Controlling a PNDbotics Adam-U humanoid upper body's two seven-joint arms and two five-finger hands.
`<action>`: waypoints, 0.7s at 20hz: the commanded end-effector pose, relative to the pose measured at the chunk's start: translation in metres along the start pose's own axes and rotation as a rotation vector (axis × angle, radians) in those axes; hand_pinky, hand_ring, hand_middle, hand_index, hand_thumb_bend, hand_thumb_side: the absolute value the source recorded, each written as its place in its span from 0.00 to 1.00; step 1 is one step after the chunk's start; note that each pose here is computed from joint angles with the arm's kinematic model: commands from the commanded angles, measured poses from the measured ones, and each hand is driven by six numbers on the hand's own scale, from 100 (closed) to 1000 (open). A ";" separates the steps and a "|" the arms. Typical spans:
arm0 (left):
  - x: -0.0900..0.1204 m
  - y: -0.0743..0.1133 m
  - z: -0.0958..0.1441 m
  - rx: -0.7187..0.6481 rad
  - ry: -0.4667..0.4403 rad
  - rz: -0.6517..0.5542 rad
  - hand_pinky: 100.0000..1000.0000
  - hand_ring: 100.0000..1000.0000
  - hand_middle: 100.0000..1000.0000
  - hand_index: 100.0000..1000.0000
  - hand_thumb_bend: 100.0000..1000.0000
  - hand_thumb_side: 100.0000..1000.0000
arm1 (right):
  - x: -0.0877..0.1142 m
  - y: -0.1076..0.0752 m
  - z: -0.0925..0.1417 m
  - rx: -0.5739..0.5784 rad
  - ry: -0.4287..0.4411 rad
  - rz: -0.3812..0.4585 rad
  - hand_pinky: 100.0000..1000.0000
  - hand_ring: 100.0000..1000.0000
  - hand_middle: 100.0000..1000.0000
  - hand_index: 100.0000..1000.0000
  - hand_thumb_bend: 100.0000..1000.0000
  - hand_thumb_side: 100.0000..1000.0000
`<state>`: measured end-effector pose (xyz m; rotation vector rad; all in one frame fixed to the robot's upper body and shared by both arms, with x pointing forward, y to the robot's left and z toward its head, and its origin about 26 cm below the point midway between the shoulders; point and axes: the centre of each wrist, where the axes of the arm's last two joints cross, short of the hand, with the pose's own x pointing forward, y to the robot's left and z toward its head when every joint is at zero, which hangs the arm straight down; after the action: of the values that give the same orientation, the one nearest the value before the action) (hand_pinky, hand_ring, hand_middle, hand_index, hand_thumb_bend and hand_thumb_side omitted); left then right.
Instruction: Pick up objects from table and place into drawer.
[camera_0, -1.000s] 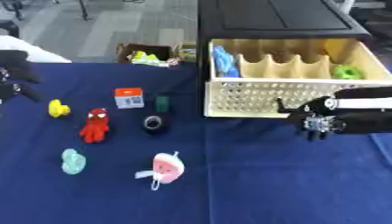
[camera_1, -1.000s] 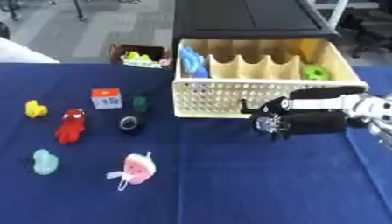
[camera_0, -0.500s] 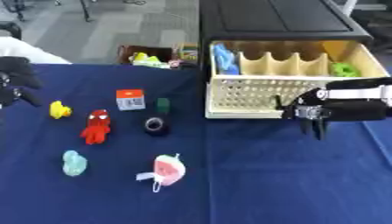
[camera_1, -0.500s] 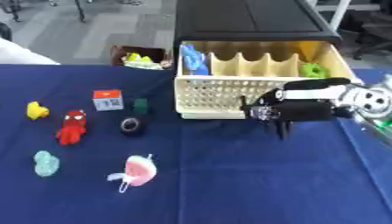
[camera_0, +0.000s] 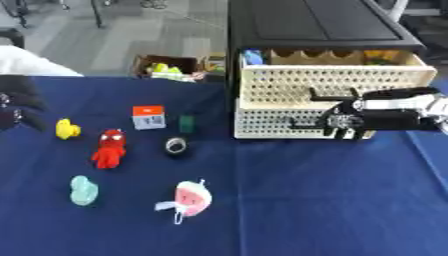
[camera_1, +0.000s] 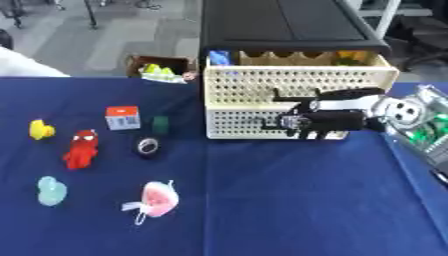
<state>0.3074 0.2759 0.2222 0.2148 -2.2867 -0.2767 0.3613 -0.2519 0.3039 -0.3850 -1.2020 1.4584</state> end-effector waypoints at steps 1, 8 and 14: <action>0.007 0.004 -0.001 0.005 -0.024 -0.014 0.37 0.53 0.53 0.66 0.00 1.00 | 0.002 -0.012 0.009 -0.020 0.024 -0.005 0.70 0.80 0.77 0.90 0.00 1.00; 0.006 0.004 0.000 0.000 -0.015 -0.011 0.37 0.53 0.53 0.65 0.00 1.00 | 0.002 -0.019 0.006 -0.048 0.022 -0.002 0.70 0.80 0.76 0.90 0.00 1.00; 0.005 0.002 0.001 -0.006 -0.012 -0.008 0.37 0.53 0.53 0.65 0.00 1.00 | 0.002 -0.027 -0.001 -0.078 0.028 -0.001 0.70 0.80 0.76 0.89 0.00 1.00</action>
<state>0.3069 0.2755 0.2190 0.2063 -2.2702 -0.2813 0.3762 -0.2494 0.3139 -0.4250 -1.2318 1.4242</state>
